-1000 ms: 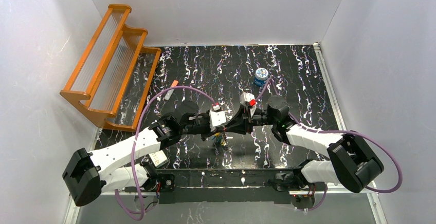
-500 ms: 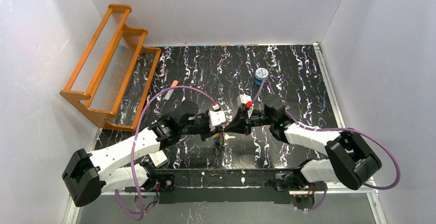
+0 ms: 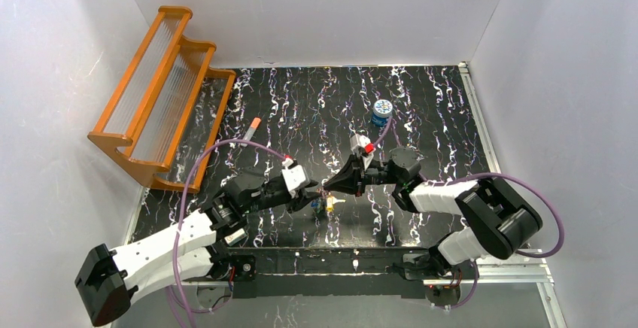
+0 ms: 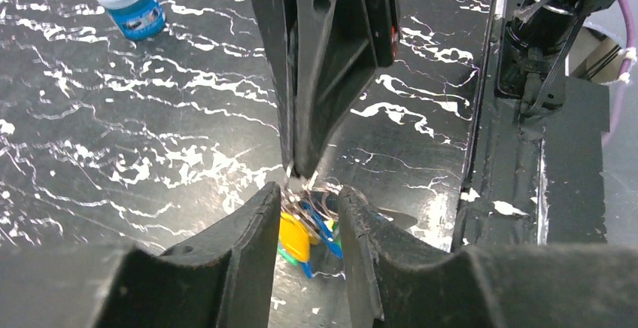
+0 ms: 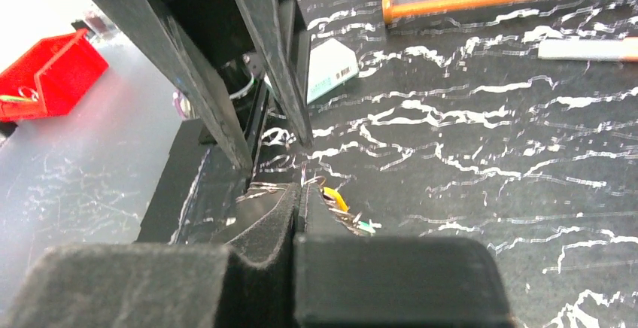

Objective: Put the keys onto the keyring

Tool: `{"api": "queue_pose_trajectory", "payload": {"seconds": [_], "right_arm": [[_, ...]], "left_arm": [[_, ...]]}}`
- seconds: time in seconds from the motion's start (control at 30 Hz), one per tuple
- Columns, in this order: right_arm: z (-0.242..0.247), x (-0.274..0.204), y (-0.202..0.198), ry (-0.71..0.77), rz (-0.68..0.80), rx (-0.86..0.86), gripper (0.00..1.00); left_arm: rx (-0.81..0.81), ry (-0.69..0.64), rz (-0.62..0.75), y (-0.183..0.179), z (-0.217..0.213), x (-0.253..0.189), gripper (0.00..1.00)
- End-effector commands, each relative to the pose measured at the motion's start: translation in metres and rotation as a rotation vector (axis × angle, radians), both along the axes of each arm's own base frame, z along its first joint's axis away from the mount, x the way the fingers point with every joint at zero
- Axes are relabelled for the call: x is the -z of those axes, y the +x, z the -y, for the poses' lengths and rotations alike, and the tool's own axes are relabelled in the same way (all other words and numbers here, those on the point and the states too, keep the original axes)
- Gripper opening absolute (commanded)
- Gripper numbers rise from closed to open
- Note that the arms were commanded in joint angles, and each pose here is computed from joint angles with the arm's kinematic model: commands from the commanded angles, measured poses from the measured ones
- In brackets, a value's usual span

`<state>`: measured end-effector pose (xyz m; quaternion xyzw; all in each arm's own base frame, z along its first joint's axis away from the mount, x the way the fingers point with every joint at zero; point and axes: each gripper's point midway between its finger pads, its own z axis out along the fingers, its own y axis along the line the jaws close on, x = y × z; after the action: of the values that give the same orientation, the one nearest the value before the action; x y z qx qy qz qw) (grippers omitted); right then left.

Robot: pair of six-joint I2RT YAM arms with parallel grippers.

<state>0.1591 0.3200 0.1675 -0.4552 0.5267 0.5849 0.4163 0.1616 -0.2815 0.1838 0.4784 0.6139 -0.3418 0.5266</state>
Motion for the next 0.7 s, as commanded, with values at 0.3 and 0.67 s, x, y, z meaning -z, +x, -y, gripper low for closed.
{"api": "queue_pose_trajectory", "payload": {"seconds": [0.3,0.67], "right_arm": [[-0.005,-0.073,-0.002,0.248,0.126,-0.016,0.01],[-0.002,-0.085,-0.001,0.270,0.150,0.014,0.01]], "left_arm": [[-0.082,-0.246,-0.090,-0.002,-0.001,-0.006,0.37],[-0.038,-0.319,-0.101,-0.004,0.011,-0.016,0.39]]}}
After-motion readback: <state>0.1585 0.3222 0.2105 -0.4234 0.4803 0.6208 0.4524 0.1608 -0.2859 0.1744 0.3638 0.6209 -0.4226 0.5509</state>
